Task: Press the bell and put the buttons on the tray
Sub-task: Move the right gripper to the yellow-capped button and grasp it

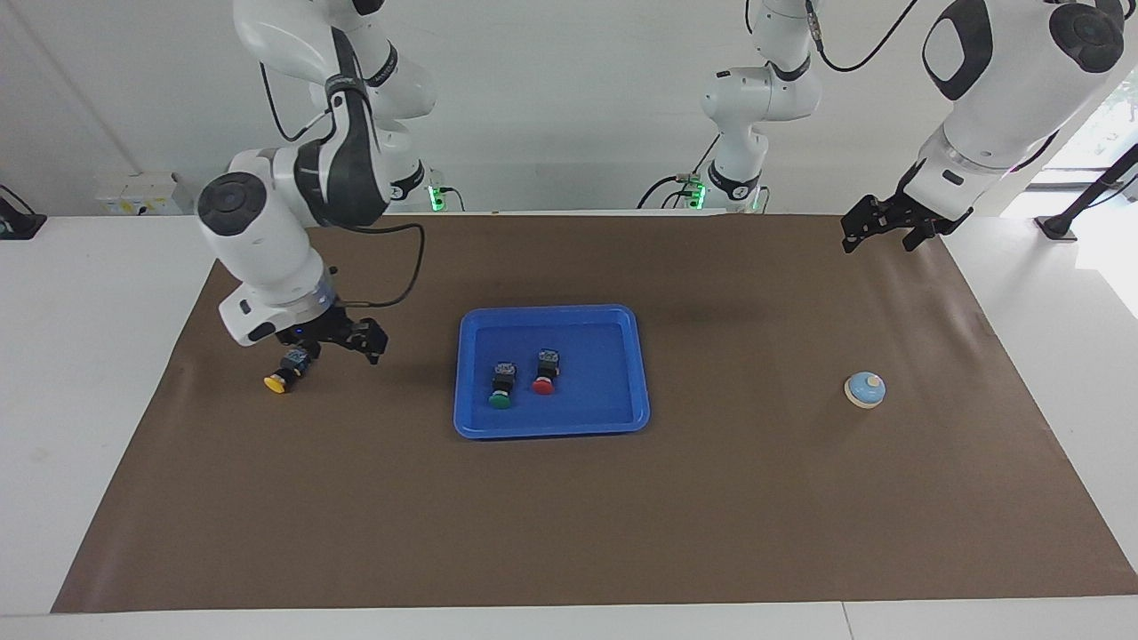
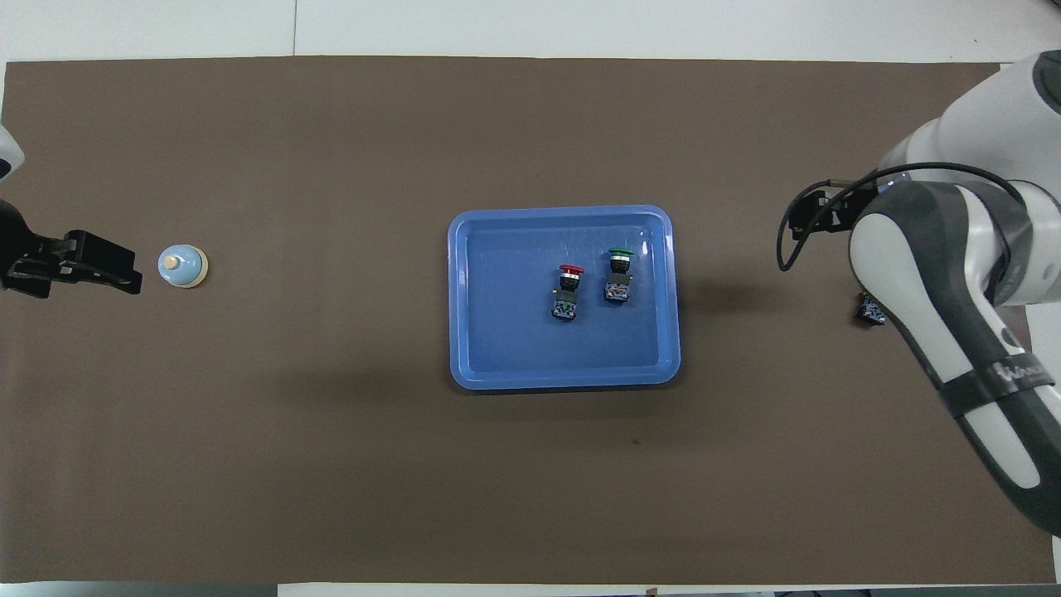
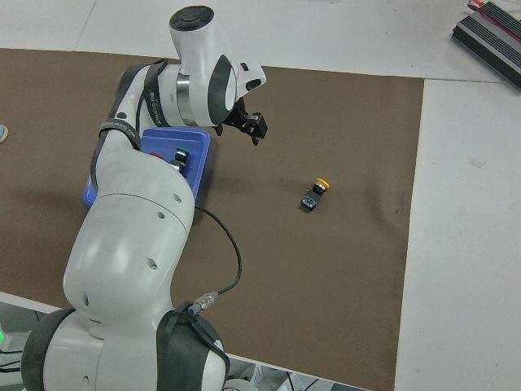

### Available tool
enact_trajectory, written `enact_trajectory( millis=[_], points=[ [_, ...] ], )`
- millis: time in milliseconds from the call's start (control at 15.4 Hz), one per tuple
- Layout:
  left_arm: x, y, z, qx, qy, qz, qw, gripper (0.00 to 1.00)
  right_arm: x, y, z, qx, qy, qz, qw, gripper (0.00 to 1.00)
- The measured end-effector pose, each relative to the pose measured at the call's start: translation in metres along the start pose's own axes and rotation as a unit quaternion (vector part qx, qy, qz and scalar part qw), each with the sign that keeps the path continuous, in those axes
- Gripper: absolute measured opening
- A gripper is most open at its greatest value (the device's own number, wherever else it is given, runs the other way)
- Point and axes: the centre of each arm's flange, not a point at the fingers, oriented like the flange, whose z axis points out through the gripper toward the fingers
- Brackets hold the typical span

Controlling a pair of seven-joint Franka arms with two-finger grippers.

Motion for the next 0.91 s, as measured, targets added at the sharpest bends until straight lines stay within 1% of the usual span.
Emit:
enact_trajectory(
  millis=[195, 456, 586, 716, 912],
  points=[
    [0.0, 0.0, 0.0, 0.0, 0.0, 0.0, 1.0, 1.0, -0.003, 0.058, 0.036, -0.002, 0.025, 0.007, 1.0, 1.0],
    [0.0, 0.0, 0.0, 0.0, 0.0, 0.0, 1.0, 1.0, -0.028, 0.103, 0.081, -0.004, 0.068, 0.007, 0.998, 1.0],
    [0.0, 0.0, 0.0, 0.0, 0.0, 0.0, 1.0, 1.0, -0.035, 0.107, 0.091, -0.005, 0.082, 0.008, 0.997, 1.0],
    [0.0, 0.0, 0.0, 0.0, 0.0, 0.0, 1.0, 1.0, -0.039, 0.104, 0.1, -0.004, 0.086, 0.006, 0.996, 1.0],
    [0.0, 0.0, 0.0, 0.0, 0.0, 0.0, 1.0, 1.0, -0.044, 0.103, 0.125, -0.003, 0.096, 0.005, 0.995, 1.0]
  ],
)
